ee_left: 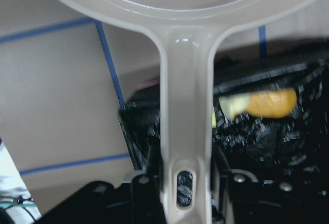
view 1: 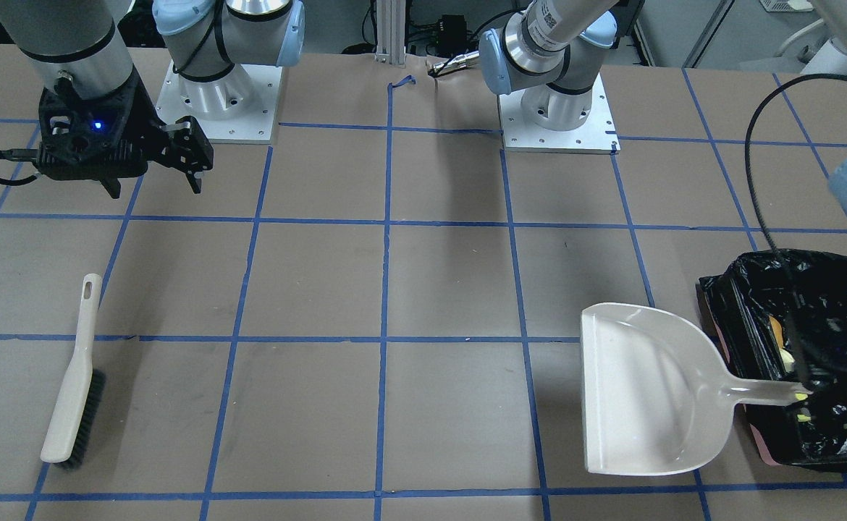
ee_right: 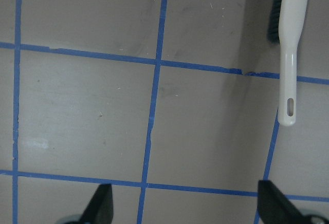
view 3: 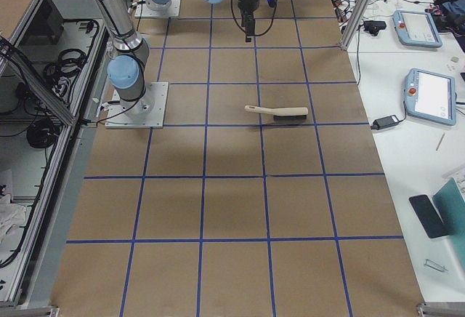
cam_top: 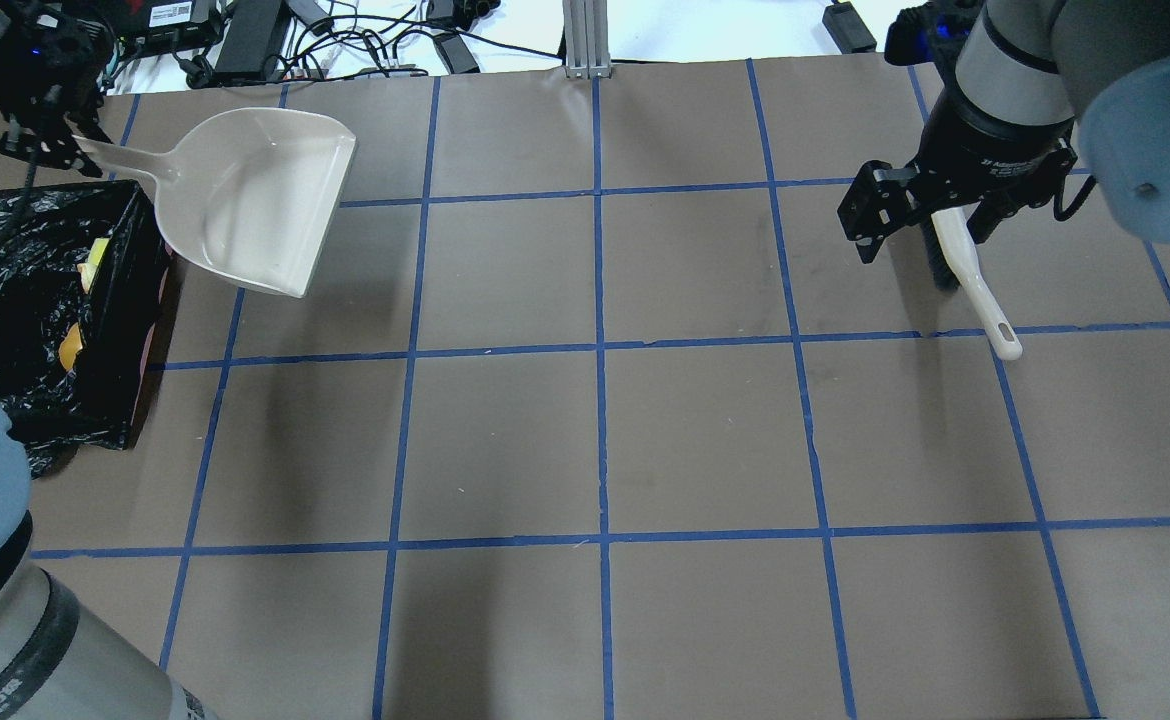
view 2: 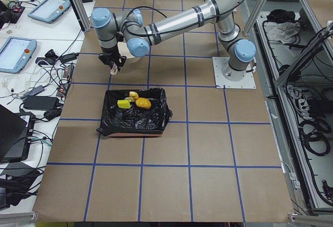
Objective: Sweep and dump trash into bin
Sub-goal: 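Lower the empty dustpan back onto the table with the left gripper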
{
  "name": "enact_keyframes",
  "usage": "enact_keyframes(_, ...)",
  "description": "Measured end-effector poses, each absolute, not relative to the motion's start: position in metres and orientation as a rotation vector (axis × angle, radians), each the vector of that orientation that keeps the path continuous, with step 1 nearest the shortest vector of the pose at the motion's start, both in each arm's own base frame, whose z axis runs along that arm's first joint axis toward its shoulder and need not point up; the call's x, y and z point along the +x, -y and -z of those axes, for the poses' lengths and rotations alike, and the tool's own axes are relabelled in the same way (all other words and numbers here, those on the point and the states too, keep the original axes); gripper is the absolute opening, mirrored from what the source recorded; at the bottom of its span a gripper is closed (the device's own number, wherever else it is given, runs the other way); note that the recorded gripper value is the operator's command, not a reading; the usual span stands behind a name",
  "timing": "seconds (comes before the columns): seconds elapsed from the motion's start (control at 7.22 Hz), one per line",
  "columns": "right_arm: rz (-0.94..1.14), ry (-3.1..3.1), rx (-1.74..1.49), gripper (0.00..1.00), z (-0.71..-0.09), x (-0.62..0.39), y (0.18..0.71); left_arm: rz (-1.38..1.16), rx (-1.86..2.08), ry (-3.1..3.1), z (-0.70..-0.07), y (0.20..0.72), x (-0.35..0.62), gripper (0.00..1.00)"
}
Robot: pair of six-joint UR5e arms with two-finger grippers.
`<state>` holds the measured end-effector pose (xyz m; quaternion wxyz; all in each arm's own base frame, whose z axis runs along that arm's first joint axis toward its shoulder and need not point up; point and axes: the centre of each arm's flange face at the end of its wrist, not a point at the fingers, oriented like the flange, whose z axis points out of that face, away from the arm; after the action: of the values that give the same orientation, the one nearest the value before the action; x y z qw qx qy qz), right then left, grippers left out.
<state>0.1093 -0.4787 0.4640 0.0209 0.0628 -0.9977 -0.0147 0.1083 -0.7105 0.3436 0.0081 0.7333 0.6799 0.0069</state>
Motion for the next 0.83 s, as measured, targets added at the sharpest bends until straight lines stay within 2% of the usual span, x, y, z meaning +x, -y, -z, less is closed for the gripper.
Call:
enact_keyframes(0.28,0.085,3.094,0.186,1.0,-0.462,0.107,0.478,-0.027,2.275,-2.165,-0.3,0.721,0.063,0.1)
enact_keyframes(0.69,-0.055,3.096,0.211,1.0,-0.473,0.11,0.484,-0.044,2.309,-2.145,-0.256,0.714,0.031,0.1)
enact_keyframes(0.83,-0.082,3.096,0.217,1.0,-0.475,0.111,0.486,-0.046,2.314,-2.14,-0.251,0.712,0.026,0.16)
